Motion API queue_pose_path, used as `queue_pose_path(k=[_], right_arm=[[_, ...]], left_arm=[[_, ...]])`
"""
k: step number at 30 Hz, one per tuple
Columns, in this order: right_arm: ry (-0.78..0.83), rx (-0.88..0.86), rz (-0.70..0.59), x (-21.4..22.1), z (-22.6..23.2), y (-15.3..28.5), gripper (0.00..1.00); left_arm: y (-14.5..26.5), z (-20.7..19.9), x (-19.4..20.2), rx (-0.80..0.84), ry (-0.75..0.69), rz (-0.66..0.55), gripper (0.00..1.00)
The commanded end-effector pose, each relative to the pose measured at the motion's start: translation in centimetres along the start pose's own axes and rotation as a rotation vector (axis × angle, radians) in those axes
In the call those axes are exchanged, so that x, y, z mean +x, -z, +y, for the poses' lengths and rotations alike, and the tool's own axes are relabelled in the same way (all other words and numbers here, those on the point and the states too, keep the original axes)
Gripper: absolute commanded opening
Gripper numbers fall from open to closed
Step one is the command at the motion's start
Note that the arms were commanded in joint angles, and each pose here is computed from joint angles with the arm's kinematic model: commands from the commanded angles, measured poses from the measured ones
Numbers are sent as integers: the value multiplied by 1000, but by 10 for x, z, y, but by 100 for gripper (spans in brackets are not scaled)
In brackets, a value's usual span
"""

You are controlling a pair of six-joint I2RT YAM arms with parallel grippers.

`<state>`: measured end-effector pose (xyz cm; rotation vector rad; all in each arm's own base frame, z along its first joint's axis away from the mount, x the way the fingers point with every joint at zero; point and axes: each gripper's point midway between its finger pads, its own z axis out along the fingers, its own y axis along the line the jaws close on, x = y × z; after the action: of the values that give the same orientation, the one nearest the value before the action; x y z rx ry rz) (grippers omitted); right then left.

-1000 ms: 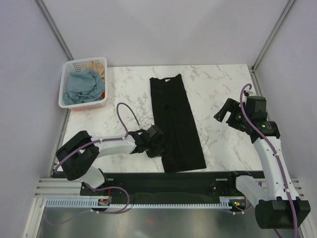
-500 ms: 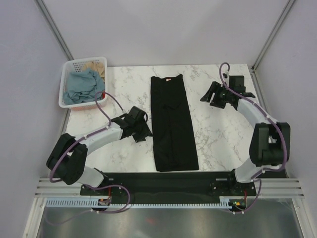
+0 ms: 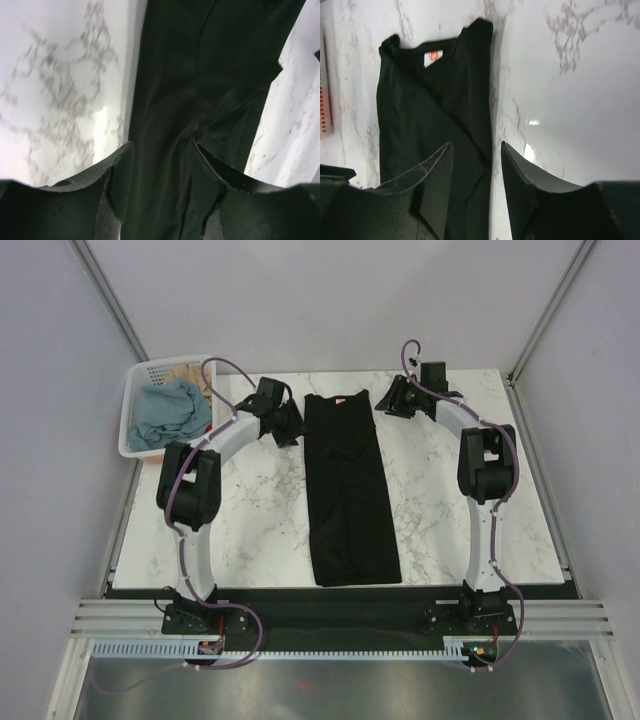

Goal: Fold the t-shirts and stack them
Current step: Fold the tshirt

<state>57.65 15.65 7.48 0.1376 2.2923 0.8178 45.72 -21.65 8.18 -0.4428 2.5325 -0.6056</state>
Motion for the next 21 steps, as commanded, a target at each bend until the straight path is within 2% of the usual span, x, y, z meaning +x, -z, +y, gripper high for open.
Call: queue_pose_path(k=[1,2,4,5,7,12,18,21], right_arm=[[56,-43,-93,-38,14,-18,51],[45,-31,-83,-33,5,-30,52],[49,-35,-120,-48,7,-37,54],[34,-32,-110,-42,-2,-49,55],[13,-76,-148,-55,6,-56,55],[-39,-138,-179,-51,7,-88,54],[-46,-147,-209,-47,2,-110,56],[-55,-146,-241,-50,-2,-115,54]], left_arm=[[-19,-27,-34,122,-65,3,56],[-37,-21,-32,111,-73,25,56],[-44,-31,-53,127,-112,-25,57],[-58,-23,-53,105,-109,-21,57],[-61,-25,-70,117,-89,-48,57],[-92,-3,-88,81,-42,-69,54],[-114,-10,-103,118,-70,-92,52],[-124,-5,-111,122,-53,-102,44]])
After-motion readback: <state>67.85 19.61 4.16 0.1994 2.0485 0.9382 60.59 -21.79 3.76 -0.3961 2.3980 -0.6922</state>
